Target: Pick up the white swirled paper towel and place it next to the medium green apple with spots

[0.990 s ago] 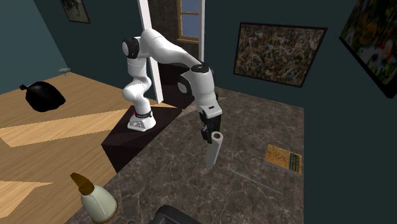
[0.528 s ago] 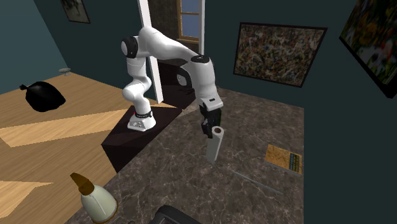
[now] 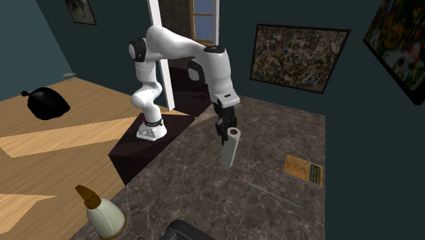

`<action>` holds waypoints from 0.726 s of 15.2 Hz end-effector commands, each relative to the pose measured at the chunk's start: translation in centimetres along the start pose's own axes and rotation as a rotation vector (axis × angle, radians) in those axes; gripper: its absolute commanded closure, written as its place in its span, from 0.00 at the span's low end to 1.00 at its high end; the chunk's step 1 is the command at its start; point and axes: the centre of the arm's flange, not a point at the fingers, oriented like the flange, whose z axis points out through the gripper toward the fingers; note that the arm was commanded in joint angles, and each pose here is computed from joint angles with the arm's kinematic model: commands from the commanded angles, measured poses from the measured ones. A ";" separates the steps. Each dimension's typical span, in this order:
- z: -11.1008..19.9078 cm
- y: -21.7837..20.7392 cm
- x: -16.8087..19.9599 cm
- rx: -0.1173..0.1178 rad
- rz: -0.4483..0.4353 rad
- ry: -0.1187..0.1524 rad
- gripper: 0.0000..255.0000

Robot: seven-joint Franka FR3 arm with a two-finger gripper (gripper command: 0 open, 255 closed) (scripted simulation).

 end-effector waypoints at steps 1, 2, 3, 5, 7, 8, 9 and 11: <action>-1.1 0.0 0.2 0.000 0.000 0.000 1.00; -1.6 0.0 0.4 0.000 0.000 0.000 1.00; -2.1 0.0 0.5 0.000 0.000 0.000 1.00; -3.2 0.0 0.7 0.000 0.000 0.000 1.00; -4.2 0.0 0.9 0.000 0.000 0.000 1.00; -4.7 0.0 1.0 0.000 0.000 0.000 1.00; -5.2 0.0 1.1 0.000 0.000 0.000 1.00; -6.3 0.0 1.3 0.000 0.000 0.000 1.00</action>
